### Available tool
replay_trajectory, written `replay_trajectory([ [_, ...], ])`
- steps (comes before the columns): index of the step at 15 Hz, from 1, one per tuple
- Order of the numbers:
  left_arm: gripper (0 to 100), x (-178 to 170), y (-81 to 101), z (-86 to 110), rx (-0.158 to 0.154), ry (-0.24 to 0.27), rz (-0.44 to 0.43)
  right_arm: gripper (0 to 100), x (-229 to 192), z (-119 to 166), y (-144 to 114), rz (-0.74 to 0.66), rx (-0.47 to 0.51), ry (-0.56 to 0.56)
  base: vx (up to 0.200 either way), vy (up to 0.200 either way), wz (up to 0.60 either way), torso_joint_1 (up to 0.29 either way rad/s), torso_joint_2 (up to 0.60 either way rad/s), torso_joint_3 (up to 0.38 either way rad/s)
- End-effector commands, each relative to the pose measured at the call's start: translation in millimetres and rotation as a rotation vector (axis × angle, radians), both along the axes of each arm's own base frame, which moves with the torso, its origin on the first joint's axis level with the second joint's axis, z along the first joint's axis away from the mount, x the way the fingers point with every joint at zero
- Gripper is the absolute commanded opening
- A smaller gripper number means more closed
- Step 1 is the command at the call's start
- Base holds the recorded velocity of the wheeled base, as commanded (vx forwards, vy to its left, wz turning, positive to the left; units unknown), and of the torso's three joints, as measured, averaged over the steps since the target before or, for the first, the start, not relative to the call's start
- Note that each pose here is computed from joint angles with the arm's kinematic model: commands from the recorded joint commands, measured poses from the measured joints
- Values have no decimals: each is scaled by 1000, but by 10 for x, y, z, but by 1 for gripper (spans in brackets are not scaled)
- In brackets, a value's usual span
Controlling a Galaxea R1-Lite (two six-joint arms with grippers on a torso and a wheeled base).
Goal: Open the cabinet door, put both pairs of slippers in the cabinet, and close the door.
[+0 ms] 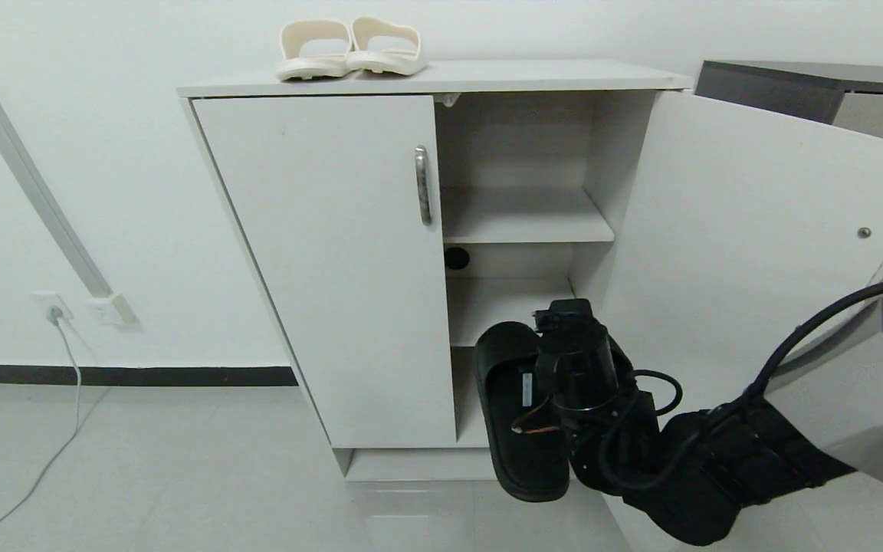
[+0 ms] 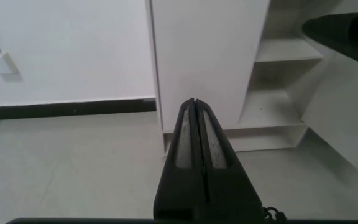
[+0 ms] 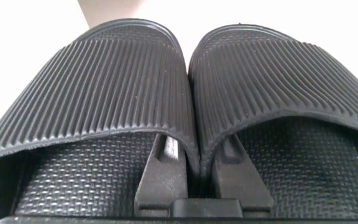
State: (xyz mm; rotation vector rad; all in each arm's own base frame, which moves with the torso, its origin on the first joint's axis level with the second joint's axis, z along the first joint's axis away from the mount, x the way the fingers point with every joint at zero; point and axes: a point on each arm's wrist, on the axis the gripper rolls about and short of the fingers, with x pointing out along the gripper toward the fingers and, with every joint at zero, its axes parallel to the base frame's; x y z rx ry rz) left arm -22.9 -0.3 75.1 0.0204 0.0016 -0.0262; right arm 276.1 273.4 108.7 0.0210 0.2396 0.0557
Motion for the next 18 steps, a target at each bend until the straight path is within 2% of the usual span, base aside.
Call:
replay_trajectory([
  [1, 0, 1, 0, 0, 0, 1, 0, 0, 95, -198, 120, 4, -3, 5, 0, 0, 0, 0, 0, 0],
  [9, 0, 1, 0, 0, -4, 1, 0, 0, 116, -248, 133, -2, -6, 8, 0, 0, 0, 0, 0, 0],
  [18, 0, 0, 0, 3, -4, 1, 0, 0, 100, -255, 141, -2, -11, 8, 0, 0, 0, 2, 0, -185],
])
